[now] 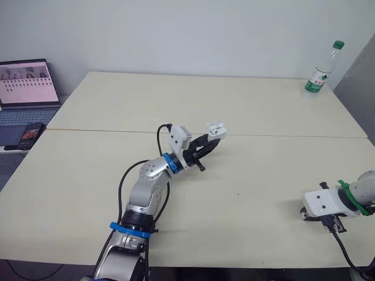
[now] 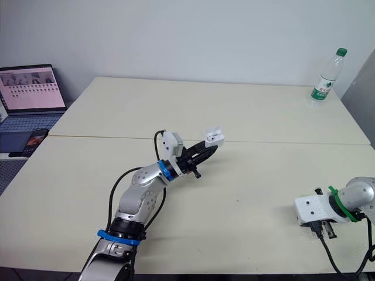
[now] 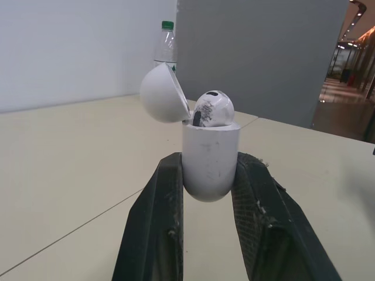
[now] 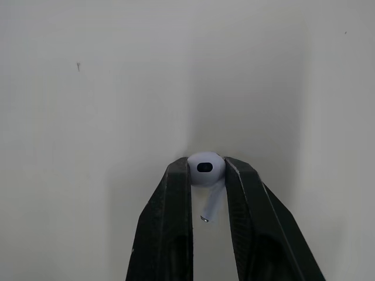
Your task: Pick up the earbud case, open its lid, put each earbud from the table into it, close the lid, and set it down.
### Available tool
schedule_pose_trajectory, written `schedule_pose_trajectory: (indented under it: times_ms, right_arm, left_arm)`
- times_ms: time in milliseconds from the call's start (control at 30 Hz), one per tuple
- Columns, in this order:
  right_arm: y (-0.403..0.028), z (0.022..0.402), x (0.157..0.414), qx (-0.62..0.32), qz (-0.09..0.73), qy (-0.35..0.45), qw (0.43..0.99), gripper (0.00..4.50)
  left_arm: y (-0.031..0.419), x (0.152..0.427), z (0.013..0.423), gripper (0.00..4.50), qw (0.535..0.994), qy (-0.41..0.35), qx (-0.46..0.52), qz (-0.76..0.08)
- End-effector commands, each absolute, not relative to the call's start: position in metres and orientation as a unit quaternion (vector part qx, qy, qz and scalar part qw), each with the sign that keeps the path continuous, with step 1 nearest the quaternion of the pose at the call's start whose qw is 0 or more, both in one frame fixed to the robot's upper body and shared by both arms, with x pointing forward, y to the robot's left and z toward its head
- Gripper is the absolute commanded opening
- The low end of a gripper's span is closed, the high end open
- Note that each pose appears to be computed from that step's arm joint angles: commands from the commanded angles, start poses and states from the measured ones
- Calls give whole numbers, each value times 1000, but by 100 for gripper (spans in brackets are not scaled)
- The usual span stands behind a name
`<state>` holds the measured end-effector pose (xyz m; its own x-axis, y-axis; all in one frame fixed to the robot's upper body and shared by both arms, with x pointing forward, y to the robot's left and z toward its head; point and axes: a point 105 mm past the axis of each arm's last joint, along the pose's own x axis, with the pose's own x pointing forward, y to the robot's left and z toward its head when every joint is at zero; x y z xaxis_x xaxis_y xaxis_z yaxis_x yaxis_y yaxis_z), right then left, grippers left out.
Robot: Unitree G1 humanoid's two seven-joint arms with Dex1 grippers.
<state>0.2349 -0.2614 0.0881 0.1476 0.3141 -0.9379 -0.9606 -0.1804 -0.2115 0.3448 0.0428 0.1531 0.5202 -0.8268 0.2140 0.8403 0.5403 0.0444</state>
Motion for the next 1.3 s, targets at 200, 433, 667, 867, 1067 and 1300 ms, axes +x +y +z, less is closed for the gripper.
schedule_pose_trajectory:
  times_ms: [200, 433, 667, 867, 1067, 1300]
  right_arm:
    - [-266, 88, 234, -552, 589, 292, 512, 43]
    - [-258, 91, 234, -573, 617, 243, 481, 138]
    - [-252, 103, 240, -518, 564, 300, 569, 394]
    - [-248, 106, 228, -471, 515, 392, 600, 394]
    - [-256, 102, 230, -496, 498, 411, 581, 394]
    - [-262, 101, 238, -509, 490, 412, 576, 394]
  left_arm:
    - [42, 342, 166, 78, 866, -134, -28, -480]
    - [39, 342, 167, 78, 865, -134, -28, -483]
    - [39, 342, 166, 78, 864, -133, -28, -484]
    - [37, 341, 166, 78, 863, -133, -28, -486]
    - [37, 341, 167, 78, 862, -134, -27, -488]
    - [37, 341, 167, 78, 863, -133, -26, -486]
